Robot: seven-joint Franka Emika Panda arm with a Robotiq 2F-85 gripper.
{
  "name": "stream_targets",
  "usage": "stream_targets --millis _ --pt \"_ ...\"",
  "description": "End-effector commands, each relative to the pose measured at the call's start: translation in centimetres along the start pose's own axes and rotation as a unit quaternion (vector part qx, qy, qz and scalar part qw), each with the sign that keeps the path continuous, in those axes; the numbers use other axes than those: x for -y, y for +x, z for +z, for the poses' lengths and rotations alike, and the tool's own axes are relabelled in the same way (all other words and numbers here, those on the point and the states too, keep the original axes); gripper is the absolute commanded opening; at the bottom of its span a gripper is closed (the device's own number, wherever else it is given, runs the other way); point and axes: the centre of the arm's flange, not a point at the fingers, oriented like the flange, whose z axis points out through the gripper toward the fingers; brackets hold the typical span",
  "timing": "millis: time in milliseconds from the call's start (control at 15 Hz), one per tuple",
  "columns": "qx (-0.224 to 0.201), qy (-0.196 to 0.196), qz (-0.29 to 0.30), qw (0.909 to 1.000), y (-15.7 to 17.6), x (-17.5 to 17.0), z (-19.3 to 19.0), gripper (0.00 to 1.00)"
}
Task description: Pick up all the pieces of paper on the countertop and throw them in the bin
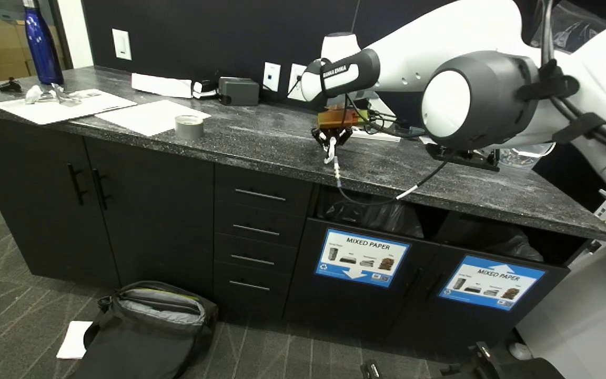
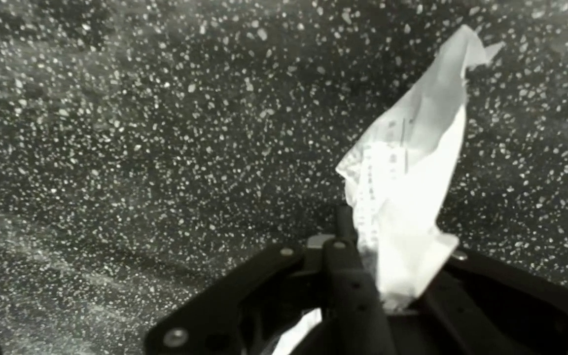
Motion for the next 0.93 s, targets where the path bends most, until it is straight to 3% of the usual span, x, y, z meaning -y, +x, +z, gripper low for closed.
stream_targets --millis 0,267,533,600,867 --pt "0.068 0.037 -0.037 0.9963 -3.9 -2.9 0.6 0.09" --pt "0.114 0.062 -0.047 0.9905 -8.2 -5.1 -0.2 0.1" --pt "0.179 0.078 -0.056 0.9791 -11.2 -6.1 -0.1 0.09" --pt "0.185 0.091 -0.062 0.9766 -11.9 -6.7 -0.6 0.09" --pt "0.172 0.083 -0.059 0.9798 -14.8 -8.0 -0.7 0.1"
